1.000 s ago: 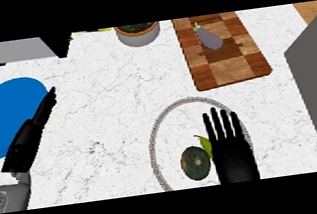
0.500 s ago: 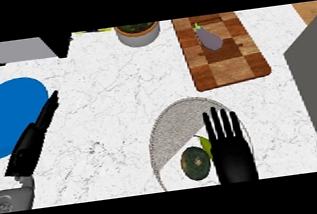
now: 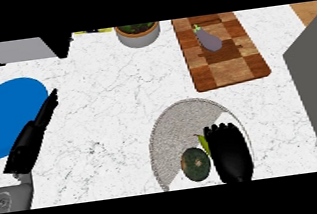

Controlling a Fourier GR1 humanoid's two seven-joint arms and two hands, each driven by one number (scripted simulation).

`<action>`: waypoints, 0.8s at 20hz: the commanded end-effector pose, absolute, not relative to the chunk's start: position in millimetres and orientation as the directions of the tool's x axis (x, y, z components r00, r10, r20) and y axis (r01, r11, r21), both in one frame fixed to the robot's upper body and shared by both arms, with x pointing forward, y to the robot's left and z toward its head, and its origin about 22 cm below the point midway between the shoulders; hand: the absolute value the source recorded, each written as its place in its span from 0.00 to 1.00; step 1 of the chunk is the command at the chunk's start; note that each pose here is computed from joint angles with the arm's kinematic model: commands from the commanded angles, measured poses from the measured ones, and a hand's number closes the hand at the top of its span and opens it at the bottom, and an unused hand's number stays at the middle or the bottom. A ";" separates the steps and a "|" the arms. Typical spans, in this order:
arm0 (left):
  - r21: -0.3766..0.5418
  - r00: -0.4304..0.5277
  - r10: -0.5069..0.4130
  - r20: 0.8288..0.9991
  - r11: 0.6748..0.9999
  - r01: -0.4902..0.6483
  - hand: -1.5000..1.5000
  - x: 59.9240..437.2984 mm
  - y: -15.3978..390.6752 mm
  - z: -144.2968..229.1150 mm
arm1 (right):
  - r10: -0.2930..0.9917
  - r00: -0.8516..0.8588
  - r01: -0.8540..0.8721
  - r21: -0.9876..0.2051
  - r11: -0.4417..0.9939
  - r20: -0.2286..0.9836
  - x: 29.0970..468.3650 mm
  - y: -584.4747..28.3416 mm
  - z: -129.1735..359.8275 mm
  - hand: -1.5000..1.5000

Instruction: Pick the pear from the placemat and place it in the tiered shelf

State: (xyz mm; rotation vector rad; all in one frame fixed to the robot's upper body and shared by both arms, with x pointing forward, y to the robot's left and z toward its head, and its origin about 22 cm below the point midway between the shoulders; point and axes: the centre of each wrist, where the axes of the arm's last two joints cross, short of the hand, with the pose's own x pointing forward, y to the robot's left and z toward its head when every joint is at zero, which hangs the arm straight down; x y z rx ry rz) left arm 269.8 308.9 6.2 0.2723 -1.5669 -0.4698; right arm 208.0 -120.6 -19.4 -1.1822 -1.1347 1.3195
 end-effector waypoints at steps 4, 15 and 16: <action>0.446 -0.069 -0.441 0.895 0.887 0.120 0.50 275.3 301.8 -4.9 | 0.989 -0.064 -0.093 -0.986 -0.141 -0.135 217.5 -122.6 -50.7 1.00; 0.451 -0.054 -0.448 0.892 0.885 0.110 0.50 258.9 328.5 4.4 | 0.954 0.206 -0.130 -0.960 0.246 0.217 260.7 -162.5 10.5 1.00; 0.466 -0.073 -0.461 0.884 0.880 0.089 0.50 263.6 320.8 10.1 | 0.961 0.188 -0.072 -0.973 0.218 0.202 245.5 -171.9 30.2 1.00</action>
